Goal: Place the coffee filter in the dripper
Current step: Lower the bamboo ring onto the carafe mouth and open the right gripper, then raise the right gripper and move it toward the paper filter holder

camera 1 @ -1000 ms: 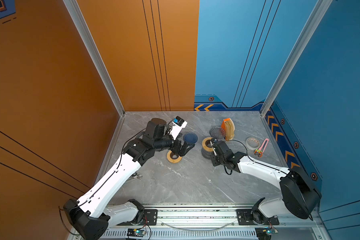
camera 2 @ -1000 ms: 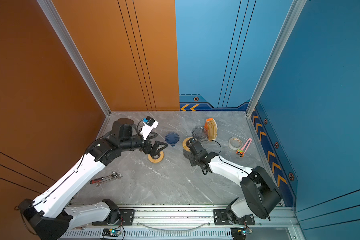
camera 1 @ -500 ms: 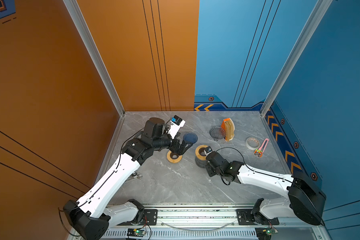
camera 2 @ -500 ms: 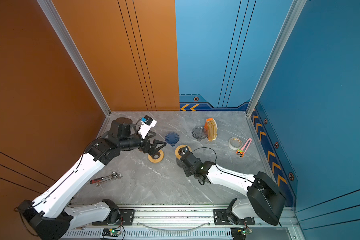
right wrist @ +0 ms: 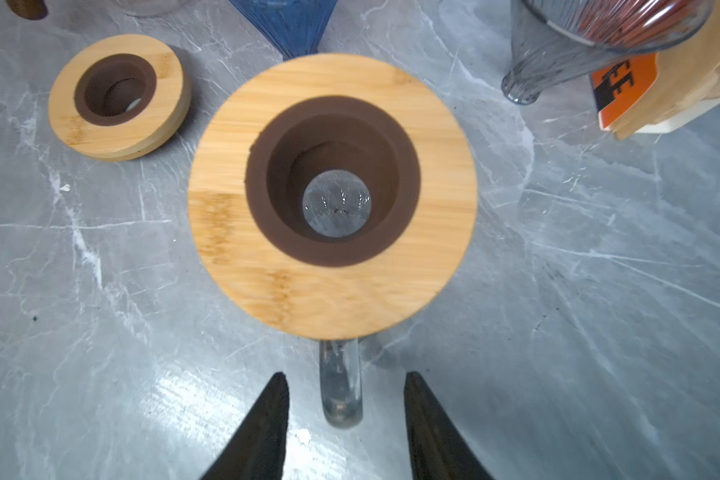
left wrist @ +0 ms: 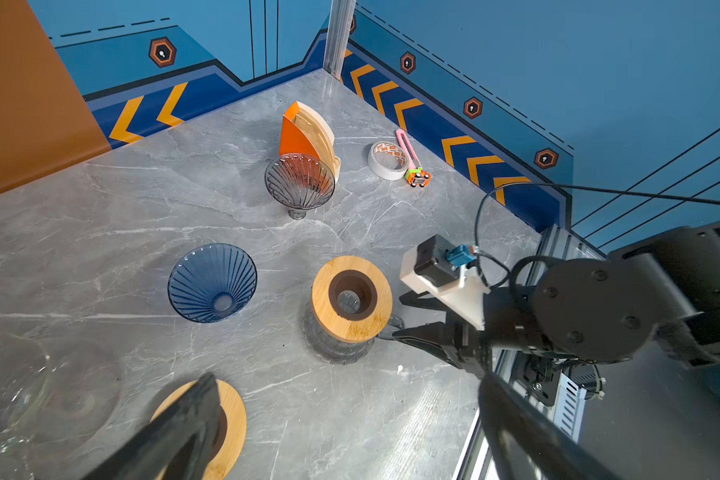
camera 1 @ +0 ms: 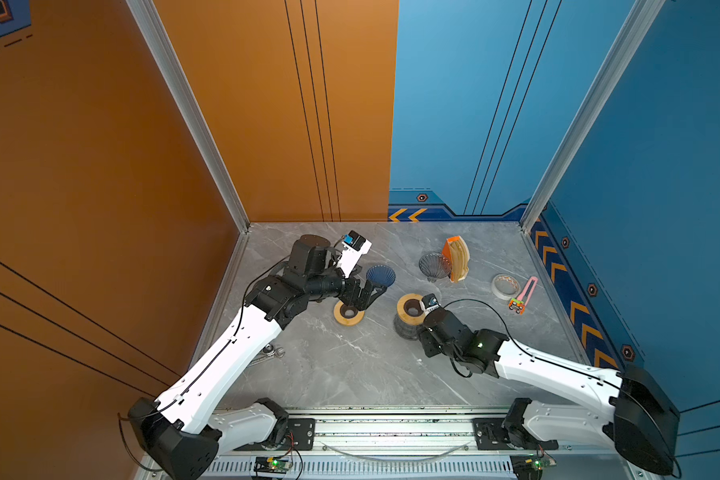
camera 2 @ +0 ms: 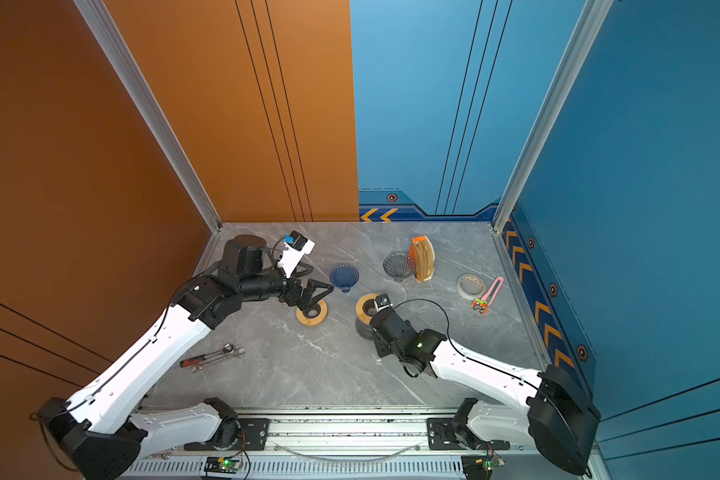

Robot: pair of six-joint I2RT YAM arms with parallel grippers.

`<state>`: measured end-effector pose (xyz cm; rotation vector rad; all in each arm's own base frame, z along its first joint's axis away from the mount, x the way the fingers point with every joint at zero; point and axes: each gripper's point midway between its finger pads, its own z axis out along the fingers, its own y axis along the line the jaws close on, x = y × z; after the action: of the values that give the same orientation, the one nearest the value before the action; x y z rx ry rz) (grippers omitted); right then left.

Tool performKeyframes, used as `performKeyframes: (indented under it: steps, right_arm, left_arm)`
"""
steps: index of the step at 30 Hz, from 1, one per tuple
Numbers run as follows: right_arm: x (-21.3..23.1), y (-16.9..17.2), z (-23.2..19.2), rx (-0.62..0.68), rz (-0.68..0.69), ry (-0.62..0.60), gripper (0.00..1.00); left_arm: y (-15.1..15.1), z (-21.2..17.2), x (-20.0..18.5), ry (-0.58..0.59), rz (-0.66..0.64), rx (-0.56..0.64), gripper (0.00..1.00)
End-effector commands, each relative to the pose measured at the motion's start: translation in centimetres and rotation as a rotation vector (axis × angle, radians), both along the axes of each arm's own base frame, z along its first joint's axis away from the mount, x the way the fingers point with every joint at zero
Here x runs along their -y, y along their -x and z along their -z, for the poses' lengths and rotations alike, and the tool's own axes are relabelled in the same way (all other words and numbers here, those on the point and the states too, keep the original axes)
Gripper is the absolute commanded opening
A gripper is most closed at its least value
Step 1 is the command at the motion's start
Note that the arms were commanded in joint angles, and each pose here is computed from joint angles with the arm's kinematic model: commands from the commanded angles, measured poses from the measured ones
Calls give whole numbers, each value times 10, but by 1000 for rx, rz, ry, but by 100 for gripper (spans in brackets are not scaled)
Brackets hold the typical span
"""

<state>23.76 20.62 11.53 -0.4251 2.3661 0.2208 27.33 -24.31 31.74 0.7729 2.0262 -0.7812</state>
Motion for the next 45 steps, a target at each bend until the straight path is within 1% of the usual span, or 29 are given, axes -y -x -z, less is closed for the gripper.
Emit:
performKeyframes:
  steps: [1, 5, 8, 11, 14, 18, 24, 25, 28, 30, 31, 38, 42, 45]
  right_arm:
    - [9, 6, -24, 8, 27, -55, 48]
    - [18, -3, -58, 13, 69, -212, 53]
    - [39, -21, -77, 27, 141, -269, 55]
    - [54, -39, -88, 52, 190, -273, 55]
    - [64, -57, -90, 37, 229, -278, 53]
    - [73, -79, -89, 9, 275, -282, 51]
    - [79, -99, -88, -4, 287, -299, 49]
    - [82, -105, -87, -4, 296, -301, 47]
    - [93, -121, -83, -15, 309, -290, 36]
    - [102, -132, -83, -17, 320, -268, 26]
    - [106, -138, -82, -20, 324, -257, 25]
    - [121, -178, -81, -25, 335, -198, 19]
    - [128, -203, -80, -29, 345, -156, 14]
    - [130, -220, -76, -46, 349, -133, 12]
  left_arm:
    - [0, -2, 2, 17, 11, -17, 98]
    - [-2, 0, 5, 28, 9, -30, 98]
    - [-3, 1, 7, 31, 6, -28, 98]
    - [-11, 5, 3, 15, -60, -11, 98]
    - [-16, 5, 1, 21, -94, -3, 98]
    - [-15, 7, 2, 20, -92, -6, 98]
    - [-12, 9, 6, 10, -69, -6, 98]
    - [-12, 10, 7, 8, -65, -8, 98]
    - [-11, 11, 9, 6, -54, -14, 98]
    - [-10, 13, 10, -3, -51, -13, 98]
    - [-9, 13, 10, -6, -49, -12, 98]
    - [-8, 22, 16, -32, -34, -25, 98]
    - [-8, 28, 19, -48, -26, -37, 98]
    - [-8, 31, 21, -54, -23, -43, 98]
